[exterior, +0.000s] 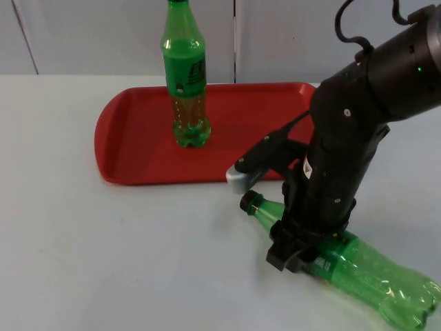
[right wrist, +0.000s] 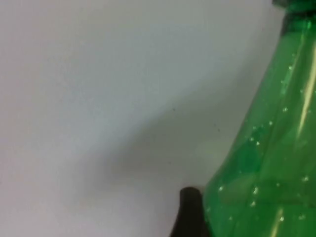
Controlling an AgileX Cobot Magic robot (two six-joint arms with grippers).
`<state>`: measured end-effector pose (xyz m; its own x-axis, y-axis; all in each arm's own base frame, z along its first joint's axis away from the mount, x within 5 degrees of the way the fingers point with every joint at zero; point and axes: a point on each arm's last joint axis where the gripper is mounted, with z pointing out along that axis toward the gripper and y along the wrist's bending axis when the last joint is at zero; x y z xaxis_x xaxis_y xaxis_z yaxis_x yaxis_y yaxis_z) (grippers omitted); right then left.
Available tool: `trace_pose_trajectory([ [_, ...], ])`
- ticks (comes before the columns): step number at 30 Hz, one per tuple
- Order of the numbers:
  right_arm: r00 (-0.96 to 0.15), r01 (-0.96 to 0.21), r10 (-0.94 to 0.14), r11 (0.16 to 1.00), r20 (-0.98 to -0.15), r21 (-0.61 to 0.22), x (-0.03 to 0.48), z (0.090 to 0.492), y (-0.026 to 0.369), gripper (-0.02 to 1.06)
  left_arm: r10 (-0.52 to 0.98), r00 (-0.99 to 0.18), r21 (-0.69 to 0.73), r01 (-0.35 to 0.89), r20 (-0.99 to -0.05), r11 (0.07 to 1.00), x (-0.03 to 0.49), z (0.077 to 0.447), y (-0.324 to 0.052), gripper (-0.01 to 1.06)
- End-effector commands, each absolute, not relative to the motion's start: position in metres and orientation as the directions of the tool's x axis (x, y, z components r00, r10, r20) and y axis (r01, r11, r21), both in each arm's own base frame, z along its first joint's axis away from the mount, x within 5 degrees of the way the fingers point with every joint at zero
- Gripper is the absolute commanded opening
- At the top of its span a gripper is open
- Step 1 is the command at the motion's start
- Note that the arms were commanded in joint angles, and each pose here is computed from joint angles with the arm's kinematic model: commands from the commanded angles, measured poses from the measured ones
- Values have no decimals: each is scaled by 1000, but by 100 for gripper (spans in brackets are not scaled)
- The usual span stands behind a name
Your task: Place the bottle upright on the tray.
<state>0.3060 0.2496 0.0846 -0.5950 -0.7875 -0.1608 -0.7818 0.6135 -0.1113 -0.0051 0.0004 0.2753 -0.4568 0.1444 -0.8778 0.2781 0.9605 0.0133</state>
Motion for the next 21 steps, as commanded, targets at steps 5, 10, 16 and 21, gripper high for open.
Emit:
trace_pose_trajectory([
  [5,-566,-803,-813,582,-139,-128,304,82,249,0,143,-453,13,279,-880,960,-5,274,1,105],
  [10,-570,-803,-812,583,-123,-124,303,82,248,0,143,-453,13,279,-880,960,-5,274,1,105],
  [16,-594,-786,-794,607,-125,-117,303,82,248,0,143,-453,13,279,-880,960,-5,274,1,105],
  [21,-596,-786,-794,608,-120,-116,302,82,248,0,143,-453,13,279,-880,960,-5,274,1,105],
])
